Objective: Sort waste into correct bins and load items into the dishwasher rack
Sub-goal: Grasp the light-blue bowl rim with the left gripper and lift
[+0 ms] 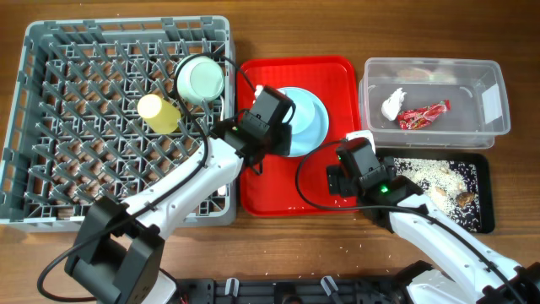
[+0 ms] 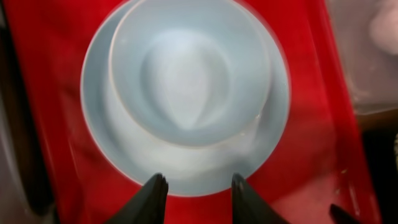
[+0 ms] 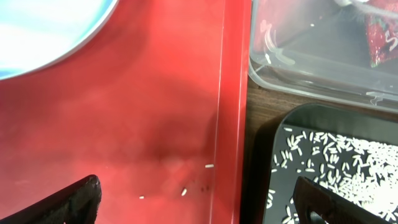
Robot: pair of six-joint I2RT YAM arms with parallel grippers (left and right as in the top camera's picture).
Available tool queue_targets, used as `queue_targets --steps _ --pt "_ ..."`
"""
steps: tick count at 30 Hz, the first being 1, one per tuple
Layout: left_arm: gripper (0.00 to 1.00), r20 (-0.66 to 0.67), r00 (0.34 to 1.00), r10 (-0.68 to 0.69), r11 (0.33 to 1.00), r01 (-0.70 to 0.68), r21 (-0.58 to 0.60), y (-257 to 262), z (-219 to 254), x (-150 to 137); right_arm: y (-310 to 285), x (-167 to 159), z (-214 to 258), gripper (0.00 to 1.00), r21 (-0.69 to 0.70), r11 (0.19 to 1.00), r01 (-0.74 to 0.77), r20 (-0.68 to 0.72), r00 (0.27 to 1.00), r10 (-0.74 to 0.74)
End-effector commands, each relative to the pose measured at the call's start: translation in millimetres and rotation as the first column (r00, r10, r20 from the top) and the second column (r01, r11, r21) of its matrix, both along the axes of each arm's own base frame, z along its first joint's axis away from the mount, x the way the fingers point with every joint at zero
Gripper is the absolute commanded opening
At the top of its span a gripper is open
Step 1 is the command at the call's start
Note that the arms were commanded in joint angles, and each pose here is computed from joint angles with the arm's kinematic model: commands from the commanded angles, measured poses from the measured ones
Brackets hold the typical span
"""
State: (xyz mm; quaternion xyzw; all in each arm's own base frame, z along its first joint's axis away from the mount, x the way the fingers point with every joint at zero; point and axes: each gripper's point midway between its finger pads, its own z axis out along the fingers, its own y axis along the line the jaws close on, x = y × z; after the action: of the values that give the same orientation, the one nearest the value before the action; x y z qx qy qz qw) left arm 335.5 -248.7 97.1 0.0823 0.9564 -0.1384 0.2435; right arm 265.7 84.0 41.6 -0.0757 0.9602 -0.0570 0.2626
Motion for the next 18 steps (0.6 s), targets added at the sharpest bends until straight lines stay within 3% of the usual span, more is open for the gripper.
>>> queue_targets --steps 1,7,13,18 --pt "0.27 0.111 0.993 -0.026 0.994 0.037 -0.098 -26 23 17 2 3 3 1.00 0.008 1.000 -0.006 0.007 1.000 0.006" --pt "0.27 0.122 0.990 -0.070 0.991 0.083 -0.106 -63 -27 30 2 3 3 1.00 0.008 1.000 -0.005 0.007 1.000 0.005" --pt "0.27 0.191 0.979 -0.073 0.985 0.101 -0.143 -82 -40 46 2 3 3 1.00 0.008 1.000 -0.005 0.007 1.000 0.005" --pt "0.26 0.168 0.978 -0.125 0.989 0.137 -0.063 -78 -70 43 2 3 3 1.00 0.008 1.000 -0.006 0.007 1.000 0.006"
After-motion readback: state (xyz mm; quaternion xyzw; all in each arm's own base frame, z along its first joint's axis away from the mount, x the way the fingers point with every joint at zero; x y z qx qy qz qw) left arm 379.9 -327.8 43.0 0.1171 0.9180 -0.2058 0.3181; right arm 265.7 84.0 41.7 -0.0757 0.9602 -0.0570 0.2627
